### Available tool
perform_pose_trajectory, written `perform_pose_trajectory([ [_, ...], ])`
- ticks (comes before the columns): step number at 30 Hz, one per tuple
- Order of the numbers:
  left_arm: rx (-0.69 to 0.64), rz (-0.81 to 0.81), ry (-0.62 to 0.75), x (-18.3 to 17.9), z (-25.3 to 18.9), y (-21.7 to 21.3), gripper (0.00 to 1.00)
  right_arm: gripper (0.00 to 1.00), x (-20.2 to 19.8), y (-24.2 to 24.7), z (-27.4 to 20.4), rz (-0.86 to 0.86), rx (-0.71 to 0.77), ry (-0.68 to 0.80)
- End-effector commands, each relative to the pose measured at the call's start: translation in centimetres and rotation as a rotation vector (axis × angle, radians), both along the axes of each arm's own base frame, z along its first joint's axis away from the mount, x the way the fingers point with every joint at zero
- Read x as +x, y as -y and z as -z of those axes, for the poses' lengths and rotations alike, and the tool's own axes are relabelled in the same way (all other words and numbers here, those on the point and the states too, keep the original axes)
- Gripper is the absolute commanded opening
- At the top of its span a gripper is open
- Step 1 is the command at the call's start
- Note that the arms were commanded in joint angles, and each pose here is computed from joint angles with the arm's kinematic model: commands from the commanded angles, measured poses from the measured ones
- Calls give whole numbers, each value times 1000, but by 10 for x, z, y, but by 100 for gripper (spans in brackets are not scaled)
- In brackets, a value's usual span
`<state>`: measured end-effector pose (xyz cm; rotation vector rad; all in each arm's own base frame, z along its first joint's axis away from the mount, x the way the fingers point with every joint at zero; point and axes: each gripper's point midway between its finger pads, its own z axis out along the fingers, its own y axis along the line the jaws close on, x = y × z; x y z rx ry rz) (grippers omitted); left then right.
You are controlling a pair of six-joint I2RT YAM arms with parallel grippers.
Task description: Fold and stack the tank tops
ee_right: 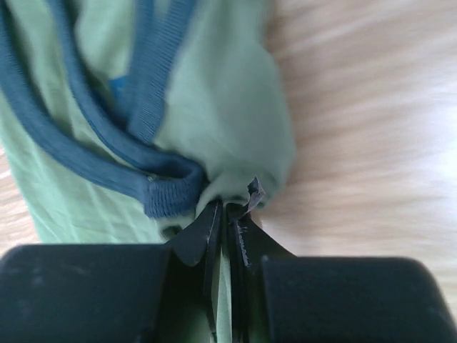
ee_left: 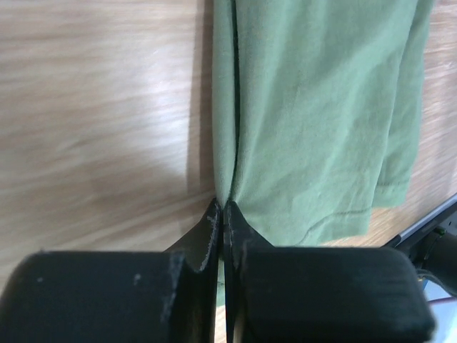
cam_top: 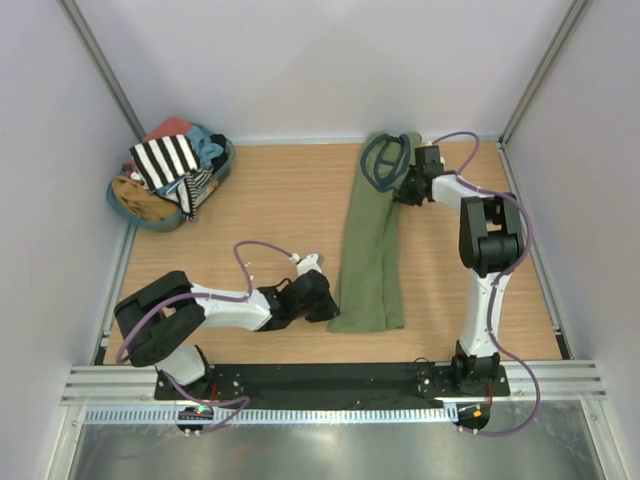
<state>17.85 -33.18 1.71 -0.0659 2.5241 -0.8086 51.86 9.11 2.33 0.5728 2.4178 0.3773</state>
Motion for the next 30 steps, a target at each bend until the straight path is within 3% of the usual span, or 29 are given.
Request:
perform_pose_trajectory([
  [1,160,1,-83,-37,36,-45,0,13,-8,-54,13,-155,-14,-53],
  [5,176,-26,-83,-49,43,-58,0,13,-14,-82,10,-212,-9,-56],
  [9,165,-41,-73,-51,41,-62,0,14,-48,-57,12,-147,-68,-88],
  [11,173,-48,-70,-52,42,-68,0,15,-54,-52,-8,-130,-65,-28],
  [14,185,-43,-51,-50,41,-70,0,27,-77,-46,-3,-138,-76,-55],
  [15,184,-34,-49,-51,40,-70,0,45,-85,-44,0,-142,-80,-66],
  [16,181,-23,-43,-51,38,-69,0,50,-86,-37,-1,-126,-112,-63],
  [21,199,-8,-36,-53,35,-76,1,59,-116,-32,-19,-137,-94,-42],
  [23,196,-12,-32,-54,32,-80,6,60,-135,-42,-29,-186,-27,-32],
  [26,170,-19,-25,-57,25,-85,21,58,-196,-39,-25,-229,16,-77],
  [29,166,-21,-11,-61,20,-91,44,54,-245,-37,-30,-247,58,-96],
  [30,172,-22,-9,-61,20,-93,47,54,-261,-35,-27,-245,64,-130],
])
